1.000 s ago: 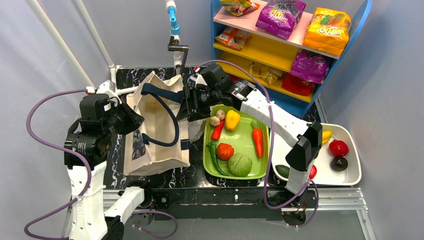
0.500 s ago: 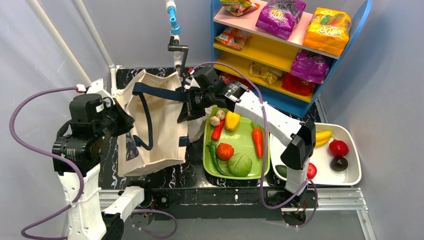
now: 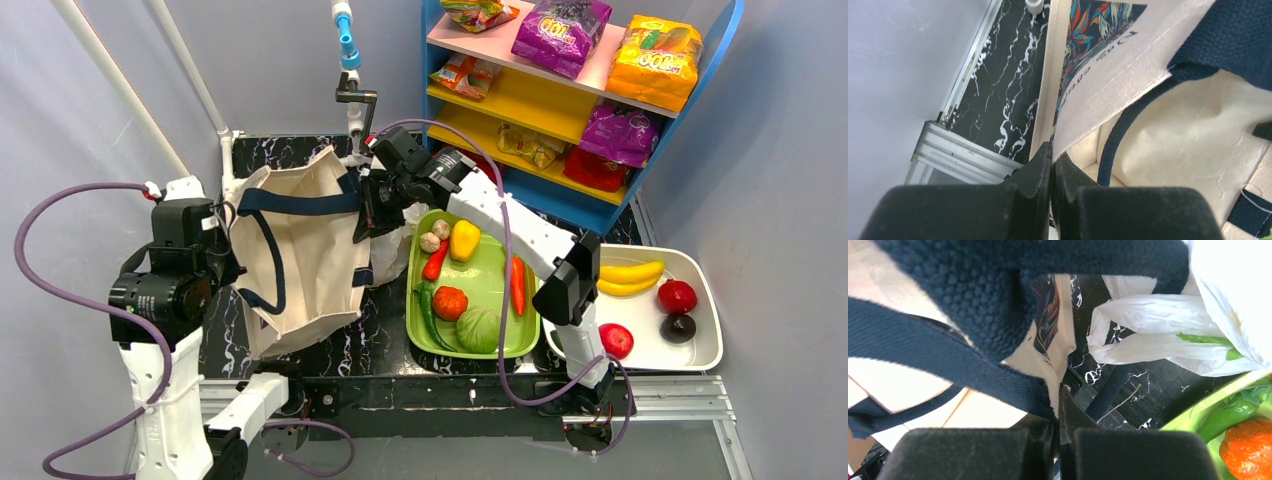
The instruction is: Place the food into the grocery bag and tie it
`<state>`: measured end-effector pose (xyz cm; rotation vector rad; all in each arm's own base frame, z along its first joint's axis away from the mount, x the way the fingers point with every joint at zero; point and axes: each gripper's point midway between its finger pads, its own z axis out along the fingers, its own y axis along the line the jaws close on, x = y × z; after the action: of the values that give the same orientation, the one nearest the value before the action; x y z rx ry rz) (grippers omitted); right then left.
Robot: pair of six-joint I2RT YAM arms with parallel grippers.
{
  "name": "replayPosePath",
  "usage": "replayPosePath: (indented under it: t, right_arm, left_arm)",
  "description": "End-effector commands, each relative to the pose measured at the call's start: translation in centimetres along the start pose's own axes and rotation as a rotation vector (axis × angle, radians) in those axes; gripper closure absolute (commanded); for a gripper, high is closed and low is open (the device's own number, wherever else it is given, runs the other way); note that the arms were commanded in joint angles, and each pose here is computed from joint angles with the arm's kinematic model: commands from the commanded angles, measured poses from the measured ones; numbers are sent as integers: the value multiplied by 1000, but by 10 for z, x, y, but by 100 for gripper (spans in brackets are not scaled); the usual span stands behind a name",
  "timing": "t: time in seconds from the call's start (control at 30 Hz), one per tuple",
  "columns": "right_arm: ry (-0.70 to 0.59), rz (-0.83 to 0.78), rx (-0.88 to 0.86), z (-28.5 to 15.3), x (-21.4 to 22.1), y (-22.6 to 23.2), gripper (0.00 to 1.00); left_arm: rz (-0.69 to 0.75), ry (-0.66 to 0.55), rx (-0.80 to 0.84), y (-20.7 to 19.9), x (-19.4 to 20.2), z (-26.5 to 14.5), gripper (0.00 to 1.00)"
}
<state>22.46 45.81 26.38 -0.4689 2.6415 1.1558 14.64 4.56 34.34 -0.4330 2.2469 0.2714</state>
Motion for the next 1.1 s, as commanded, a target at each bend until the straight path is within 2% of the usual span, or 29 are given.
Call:
replayPosePath:
  t: [0.0, 0.07, 0.2, 0.37, 0.63, 0.83, 1.07]
  right_arm:
    - [-16, -24, -28, -5, -13, 9, 99]
    - [-8, -24, -21, -1, -12, 6, 99]
    - [8, -33, -16, 0, -9, 3, 80]
    - [14, -57, -33, -14, -7, 8, 60]
    - [-41, -123, 24, -62, -9, -1, 42]
    - [-209, -160, 207, -126, -29, -37, 28]
    - [-551, -267, 414, -212, -75, -63, 15]
  left_arm:
    - [-60, 50, -40, 1, 20, 14, 100]
    - [-142, 84, 18, -17, 30, 25, 100]
    - [-249, 108, 63, -35, 47, 42, 100]
    - [-302, 130, 27, -35, 56, 53, 100]
    - [-331, 190, 74, -51, 56, 56, 100]
    - [-366, 168, 157, -65, 49, 51, 100]
    - [-392, 130, 189, -67, 50, 51, 100]
